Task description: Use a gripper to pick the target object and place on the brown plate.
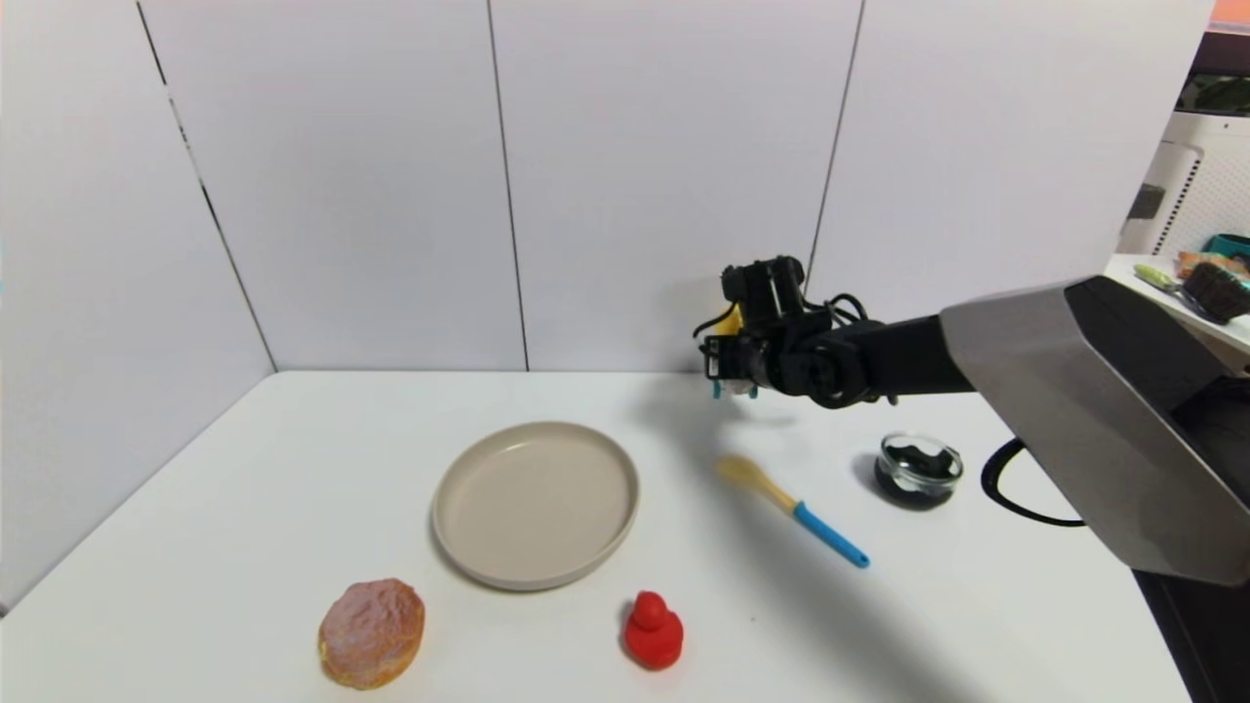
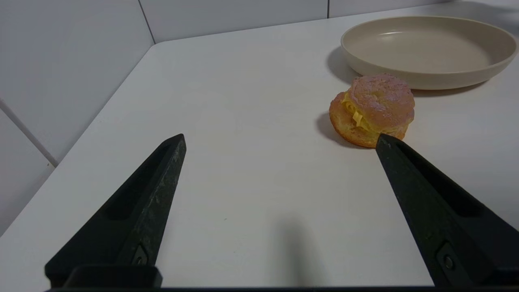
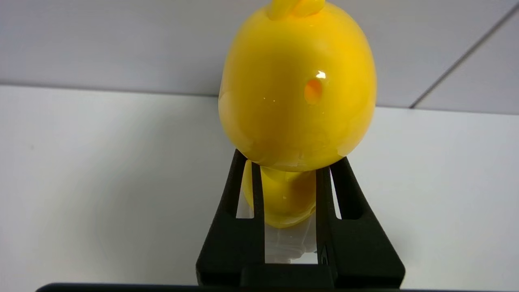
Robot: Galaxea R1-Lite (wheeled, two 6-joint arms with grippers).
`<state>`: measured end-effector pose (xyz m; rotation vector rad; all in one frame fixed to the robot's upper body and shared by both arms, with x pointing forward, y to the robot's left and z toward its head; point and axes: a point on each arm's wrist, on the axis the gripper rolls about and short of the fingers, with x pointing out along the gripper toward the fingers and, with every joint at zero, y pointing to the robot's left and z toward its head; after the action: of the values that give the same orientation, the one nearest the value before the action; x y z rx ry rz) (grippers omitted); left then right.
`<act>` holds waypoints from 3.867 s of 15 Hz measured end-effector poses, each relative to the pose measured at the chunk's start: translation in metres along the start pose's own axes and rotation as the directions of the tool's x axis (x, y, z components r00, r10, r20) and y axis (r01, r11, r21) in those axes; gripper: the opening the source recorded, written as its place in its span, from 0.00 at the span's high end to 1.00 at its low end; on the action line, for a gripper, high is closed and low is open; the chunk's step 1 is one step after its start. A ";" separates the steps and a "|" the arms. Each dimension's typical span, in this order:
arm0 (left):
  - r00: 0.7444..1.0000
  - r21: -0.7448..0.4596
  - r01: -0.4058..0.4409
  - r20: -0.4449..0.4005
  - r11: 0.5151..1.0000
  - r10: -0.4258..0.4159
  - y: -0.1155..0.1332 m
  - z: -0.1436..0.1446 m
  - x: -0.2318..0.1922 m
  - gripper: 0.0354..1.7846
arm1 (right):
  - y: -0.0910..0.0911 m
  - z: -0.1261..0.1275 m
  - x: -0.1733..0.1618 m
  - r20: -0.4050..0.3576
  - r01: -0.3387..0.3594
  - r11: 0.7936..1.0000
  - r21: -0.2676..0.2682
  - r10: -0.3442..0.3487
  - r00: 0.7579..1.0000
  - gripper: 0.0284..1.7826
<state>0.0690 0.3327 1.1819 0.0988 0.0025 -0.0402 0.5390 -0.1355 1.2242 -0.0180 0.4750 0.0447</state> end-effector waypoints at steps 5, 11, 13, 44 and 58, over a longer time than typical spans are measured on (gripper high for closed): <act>1.000 0.000 0.000 0.001 1.000 0.000 0.000 0.000 0.000 0.06 | 0.013 0.020 -0.054 0.016 -0.151 0.988 -0.028 0.151 0.988 0.81; 1.000 0.000 0.000 0.000 1.000 0.000 0.000 0.000 0.000 0.06 | 0.084 0.030 -0.113 0.068 -0.375 0.922 -0.094 0.382 0.922 0.81; 1.000 0.000 0.000 0.000 1.000 0.000 0.000 0.000 0.000 0.06 | 0.110 0.020 -0.130 0.051 -0.433 0.893 -0.123 0.441 0.896 0.81; 1.000 0.000 0.000 0.000 1.000 0.000 0.000 0.000 0.000 0.06 | -0.062 -0.033 -0.281 -0.253 -0.265 0.954 -0.140 0.224 0.941 0.10; 1.000 0.000 0.000 0.000 1.000 0.000 0.000 0.000 0.000 0.06 | -0.183 -0.202 -0.412 0.093 0.173 0.985 -0.021 -0.171 0.981 0.05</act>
<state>0.0690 0.3327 1.1819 0.0988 0.0021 -0.0397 0.0898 -0.3403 1.2343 -0.0847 0.3802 -0.1170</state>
